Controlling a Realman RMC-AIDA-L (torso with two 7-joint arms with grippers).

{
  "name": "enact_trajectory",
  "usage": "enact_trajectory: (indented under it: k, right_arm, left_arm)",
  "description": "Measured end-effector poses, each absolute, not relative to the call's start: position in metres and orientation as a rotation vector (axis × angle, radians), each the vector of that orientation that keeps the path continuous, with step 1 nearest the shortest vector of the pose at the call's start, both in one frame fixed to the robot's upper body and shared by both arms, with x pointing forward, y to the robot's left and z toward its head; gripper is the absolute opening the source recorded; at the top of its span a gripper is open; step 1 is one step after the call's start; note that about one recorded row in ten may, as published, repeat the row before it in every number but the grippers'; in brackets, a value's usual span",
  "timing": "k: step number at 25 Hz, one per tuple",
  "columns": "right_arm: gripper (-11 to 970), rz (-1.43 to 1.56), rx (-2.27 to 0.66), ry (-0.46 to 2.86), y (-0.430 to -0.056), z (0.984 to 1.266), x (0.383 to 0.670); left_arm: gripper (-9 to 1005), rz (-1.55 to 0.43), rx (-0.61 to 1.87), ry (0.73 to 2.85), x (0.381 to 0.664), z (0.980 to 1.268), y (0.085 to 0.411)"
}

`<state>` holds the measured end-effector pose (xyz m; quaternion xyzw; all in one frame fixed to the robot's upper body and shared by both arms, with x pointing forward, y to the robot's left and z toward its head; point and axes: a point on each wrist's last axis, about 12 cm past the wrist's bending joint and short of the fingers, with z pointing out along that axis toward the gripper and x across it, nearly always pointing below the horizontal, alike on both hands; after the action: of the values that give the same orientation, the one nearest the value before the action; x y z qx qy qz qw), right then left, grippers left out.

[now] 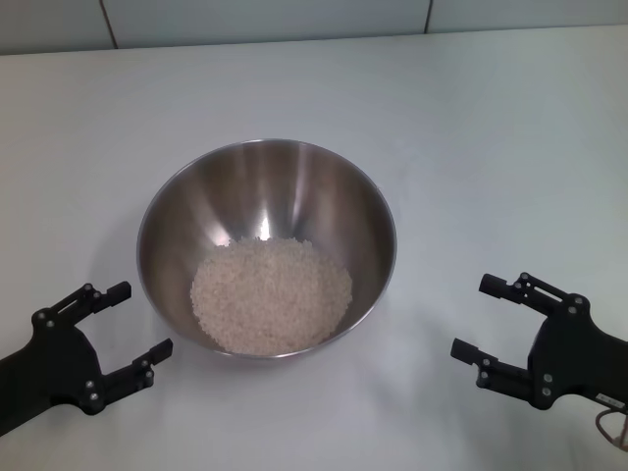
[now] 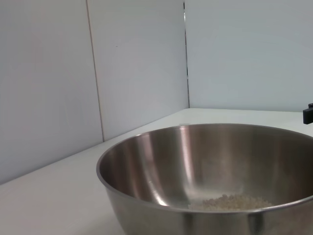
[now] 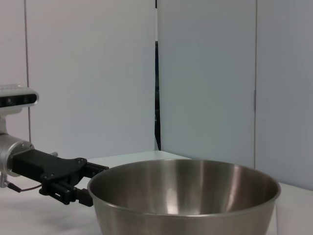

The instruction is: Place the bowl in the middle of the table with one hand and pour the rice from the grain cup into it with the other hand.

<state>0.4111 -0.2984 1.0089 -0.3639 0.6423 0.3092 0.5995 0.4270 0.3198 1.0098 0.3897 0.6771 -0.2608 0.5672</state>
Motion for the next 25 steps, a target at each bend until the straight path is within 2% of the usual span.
enact_trajectory:
  k: [25]
  right_arm:
    - [775, 0.699, -0.843, 1.492, -0.2946, 1.007, 0.4147]
  left_arm:
    - [808, -0.62, 0.905, 1.592, 0.4218, 1.0093, 0.3212]
